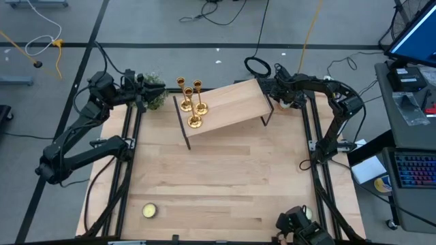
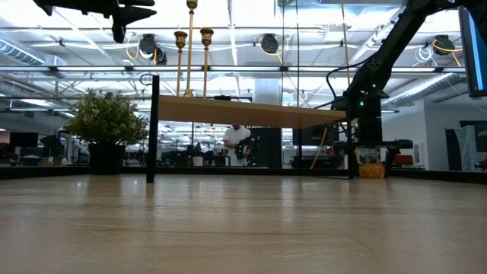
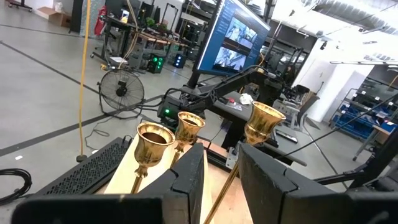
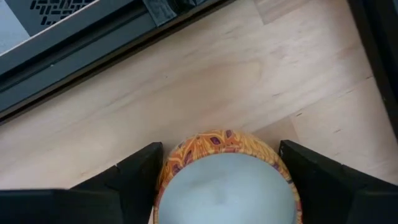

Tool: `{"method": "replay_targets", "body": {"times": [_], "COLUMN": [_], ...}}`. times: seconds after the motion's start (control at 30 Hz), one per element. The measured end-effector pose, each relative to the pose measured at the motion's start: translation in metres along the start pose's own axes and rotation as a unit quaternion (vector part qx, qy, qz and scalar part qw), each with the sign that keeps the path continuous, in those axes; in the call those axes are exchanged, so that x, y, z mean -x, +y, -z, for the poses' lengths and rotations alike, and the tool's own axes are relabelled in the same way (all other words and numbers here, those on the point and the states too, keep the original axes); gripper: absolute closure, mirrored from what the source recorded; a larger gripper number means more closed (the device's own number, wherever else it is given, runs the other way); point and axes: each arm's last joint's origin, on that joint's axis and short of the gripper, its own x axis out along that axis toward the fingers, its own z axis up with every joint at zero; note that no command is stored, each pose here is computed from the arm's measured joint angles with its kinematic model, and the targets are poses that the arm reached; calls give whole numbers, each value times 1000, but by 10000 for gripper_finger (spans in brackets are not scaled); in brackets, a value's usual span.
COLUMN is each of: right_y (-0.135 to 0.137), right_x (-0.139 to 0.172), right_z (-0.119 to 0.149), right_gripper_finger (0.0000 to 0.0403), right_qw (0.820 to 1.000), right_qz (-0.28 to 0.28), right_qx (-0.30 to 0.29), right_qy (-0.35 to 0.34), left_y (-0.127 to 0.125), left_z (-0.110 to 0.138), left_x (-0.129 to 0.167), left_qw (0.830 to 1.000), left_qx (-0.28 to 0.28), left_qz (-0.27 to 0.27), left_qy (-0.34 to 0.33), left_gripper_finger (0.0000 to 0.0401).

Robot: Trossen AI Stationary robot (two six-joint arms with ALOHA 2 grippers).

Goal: Pick & Place candle stick holders
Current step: Put the orange scented candle on the shelf

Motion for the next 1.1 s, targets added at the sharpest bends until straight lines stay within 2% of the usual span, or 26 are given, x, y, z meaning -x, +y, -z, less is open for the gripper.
{"method": "replay_targets", "body": {"times": [0.37, 0.6, 0.87, 1.1], "right_y": [-7, -10, -22, -25], "right_x": [13, 42, 89, 130], "right_z": [4, 5, 7, 13], "right_gripper_finger": [111, 120, 116, 116], "right_qw": [1000, 999, 990, 970], "right_qz": [2, -16, -66, -167], "right_qx": [-8, -12, -40, -47], "right_qy": [14, -40, -118, -172], "left_y": [0, 0, 0, 0], "left_z": [0, 0, 0, 0], "left_x": [0, 0, 0, 0], "left_qw": [1000, 1000, 1000, 1000], "left_qx": [-1, -2, -3, -3], "left_qz": [0, 0, 0, 0], "left_qy": [0, 0, 0, 0], "left_gripper_finger": [299, 299, 299, 299]}}
